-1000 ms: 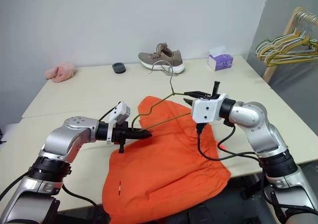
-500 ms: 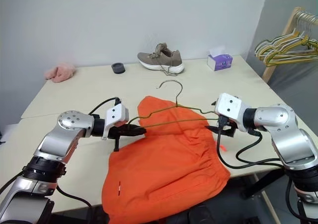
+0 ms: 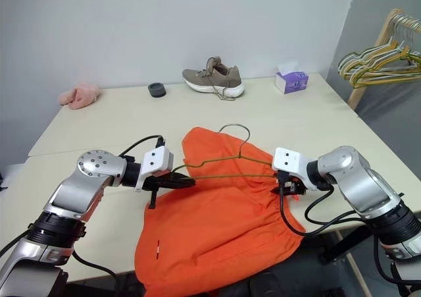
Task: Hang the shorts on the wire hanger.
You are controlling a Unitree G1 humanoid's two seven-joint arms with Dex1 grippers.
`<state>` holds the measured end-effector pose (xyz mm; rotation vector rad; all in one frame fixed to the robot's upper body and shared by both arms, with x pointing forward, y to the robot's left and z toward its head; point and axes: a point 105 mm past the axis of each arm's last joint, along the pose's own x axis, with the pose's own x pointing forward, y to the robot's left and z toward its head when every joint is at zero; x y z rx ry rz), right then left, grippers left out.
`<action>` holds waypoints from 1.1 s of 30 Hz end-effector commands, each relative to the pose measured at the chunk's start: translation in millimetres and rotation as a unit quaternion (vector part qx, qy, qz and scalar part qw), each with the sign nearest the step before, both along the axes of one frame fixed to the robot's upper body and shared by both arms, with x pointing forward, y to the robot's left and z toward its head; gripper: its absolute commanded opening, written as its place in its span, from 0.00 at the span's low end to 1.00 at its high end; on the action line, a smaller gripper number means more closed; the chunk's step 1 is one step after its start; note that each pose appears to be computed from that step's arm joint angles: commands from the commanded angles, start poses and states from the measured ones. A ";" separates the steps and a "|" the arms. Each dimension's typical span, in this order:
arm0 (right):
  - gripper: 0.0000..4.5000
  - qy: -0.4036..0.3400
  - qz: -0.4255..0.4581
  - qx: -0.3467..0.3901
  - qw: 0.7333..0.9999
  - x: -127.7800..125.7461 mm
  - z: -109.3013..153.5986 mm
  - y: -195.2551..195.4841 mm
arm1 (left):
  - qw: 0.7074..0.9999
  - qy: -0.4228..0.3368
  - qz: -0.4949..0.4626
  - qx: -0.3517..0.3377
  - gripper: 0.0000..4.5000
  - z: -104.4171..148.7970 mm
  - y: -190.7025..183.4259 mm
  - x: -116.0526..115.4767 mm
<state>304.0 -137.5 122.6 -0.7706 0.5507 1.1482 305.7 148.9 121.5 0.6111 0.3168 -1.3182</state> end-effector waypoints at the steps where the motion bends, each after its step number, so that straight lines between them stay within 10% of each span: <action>1: 0.21 -0.010 0.012 -0.002 1.000 2.1 6.7 3.0 | 1.000 -0.014 -0.006 0.002 0.00 8.3 0.7 -1.8; 4: 0.00 -0.005 0.012 0.000 1.000 1.1 6.2 2.5 | 1.000 -0.013 -0.005 0.000 0.00 7.7 0.9 -2.1; 13: 0.00 0.006 0.021 0.003 1.000 -10.1 7.8 0.9 | 0.999 0.011 0.007 -0.036 0.00 4.5 -1.8 -3.0; 26: 0.00 0.020 -0.010 0.009 1.000 -25.8 9.0 -14.8 | 0.991 0.028 0.072 -0.105 0.84 21.5 7.3 16.9; 33: 0.00 0.023 -0.092 0.026 0.995 -31.1 8.3 -41.5 | 0.983 0.023 0.131 -0.128 0.84 32.2 29.5 34.8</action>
